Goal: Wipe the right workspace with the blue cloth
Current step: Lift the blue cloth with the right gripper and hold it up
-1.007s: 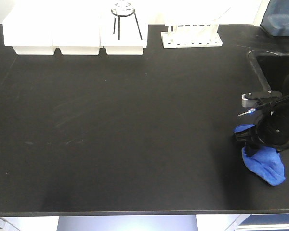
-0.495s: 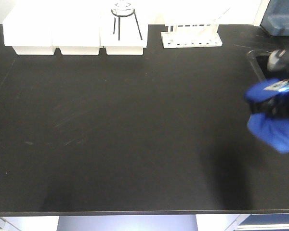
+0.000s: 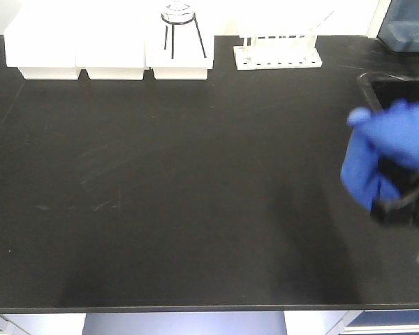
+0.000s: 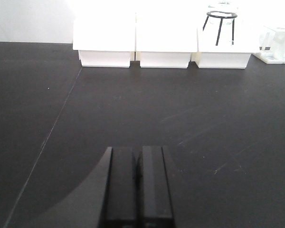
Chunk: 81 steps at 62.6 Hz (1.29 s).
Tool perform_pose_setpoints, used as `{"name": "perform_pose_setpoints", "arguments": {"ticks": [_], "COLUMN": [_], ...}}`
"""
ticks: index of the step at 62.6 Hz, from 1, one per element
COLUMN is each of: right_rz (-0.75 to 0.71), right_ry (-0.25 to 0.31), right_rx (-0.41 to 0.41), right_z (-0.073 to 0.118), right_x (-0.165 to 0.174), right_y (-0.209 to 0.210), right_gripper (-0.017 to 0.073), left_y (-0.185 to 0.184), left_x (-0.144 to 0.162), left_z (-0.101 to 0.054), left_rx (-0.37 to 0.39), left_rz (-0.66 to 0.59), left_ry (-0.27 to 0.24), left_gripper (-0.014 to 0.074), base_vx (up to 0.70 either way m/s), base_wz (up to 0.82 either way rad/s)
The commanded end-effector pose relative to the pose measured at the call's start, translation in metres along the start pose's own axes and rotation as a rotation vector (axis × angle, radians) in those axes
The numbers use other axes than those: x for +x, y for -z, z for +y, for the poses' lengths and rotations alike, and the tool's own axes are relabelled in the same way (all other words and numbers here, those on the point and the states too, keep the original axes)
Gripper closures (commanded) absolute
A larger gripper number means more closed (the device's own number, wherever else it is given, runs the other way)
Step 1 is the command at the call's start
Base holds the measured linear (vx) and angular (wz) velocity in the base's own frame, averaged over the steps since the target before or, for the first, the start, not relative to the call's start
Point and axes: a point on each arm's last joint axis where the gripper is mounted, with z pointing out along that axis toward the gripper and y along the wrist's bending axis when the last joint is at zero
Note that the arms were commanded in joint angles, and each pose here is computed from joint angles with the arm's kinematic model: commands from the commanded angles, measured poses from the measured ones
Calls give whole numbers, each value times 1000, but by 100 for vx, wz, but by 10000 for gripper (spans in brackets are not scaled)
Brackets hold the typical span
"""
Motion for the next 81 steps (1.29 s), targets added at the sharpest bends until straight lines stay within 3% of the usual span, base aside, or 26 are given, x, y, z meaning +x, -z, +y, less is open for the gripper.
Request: {"name": "perform_pose_setpoints", "arguments": {"ticks": [1,13,25,57,81], "right_rz": [-180,-377,-469,-282,-156], "right_ry": [60,171,180,182,180], "right_rx": [28,76,95,78,60], "right_z": [-2,-4,-5,-5,-5], "right_x": [3,26,32,86,97], "right_y": [0,-9,-12,-13,-16], "right_gripper": [564,562,562,562,562], "left_y": [-1,-1,-1,-1,-1], "left_x": [2,2,2,2,2], "left_z": [-1,-1,-1,-1,-1], "left_rx": [19,19,19,19,19], "left_rz": [-70,-70,-70,-70,-70], "left_ry": [6,6,6,6,6], "left_gripper": [599,599,599,599,599], "base_vx": [0,0,0,0,0], "base_wz": [0,0,0,0,0]}}
